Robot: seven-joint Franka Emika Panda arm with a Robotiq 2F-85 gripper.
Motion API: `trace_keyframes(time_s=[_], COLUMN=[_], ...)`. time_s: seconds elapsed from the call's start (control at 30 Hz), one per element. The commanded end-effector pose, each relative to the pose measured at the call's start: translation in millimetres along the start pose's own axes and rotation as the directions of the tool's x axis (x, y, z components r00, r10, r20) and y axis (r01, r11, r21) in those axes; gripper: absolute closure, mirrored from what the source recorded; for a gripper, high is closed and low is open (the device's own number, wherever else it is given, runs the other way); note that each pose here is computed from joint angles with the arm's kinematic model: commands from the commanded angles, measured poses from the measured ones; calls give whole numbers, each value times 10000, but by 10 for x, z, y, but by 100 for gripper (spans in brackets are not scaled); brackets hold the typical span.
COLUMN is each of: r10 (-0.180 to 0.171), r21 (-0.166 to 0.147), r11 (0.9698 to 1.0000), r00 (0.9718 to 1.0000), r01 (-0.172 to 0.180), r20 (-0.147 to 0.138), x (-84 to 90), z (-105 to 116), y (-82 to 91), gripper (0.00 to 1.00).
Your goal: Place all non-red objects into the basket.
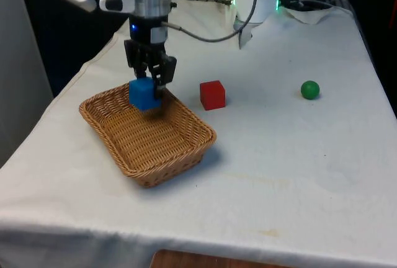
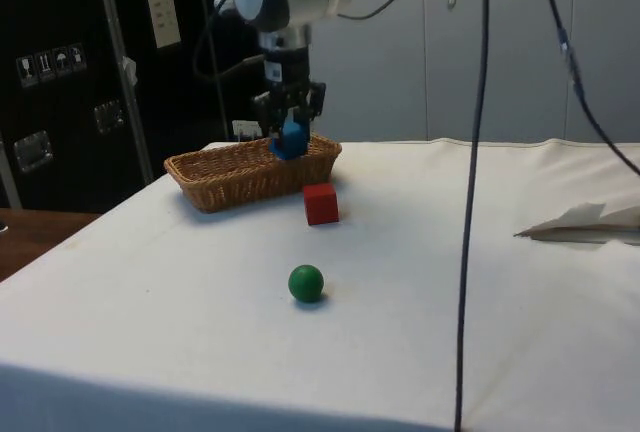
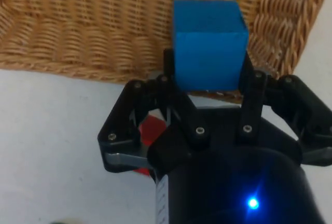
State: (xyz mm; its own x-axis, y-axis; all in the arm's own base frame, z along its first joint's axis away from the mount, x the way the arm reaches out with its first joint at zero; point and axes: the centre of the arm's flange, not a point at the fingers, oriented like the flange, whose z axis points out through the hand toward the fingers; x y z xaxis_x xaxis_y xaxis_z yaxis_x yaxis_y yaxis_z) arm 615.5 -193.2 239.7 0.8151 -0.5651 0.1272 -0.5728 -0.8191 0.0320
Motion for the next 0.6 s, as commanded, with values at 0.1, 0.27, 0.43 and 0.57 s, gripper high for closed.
trace_keyframes(time_s=[0.1, 0.27, 0.43, 0.57], r10=[41, 33, 35, 19], r21=[-20, -201, -189, -226], r11=[10000, 9998, 9998, 9997], r00=[10000, 10000, 10000, 10000], r01=[-41, -34, -35, -19], r20=[64, -48, 16, -8], x=[89, 153, 184, 204], z=[158, 206, 234, 248], y=[-79, -92, -113, -121], gripper=[97, 97, 82, 44])
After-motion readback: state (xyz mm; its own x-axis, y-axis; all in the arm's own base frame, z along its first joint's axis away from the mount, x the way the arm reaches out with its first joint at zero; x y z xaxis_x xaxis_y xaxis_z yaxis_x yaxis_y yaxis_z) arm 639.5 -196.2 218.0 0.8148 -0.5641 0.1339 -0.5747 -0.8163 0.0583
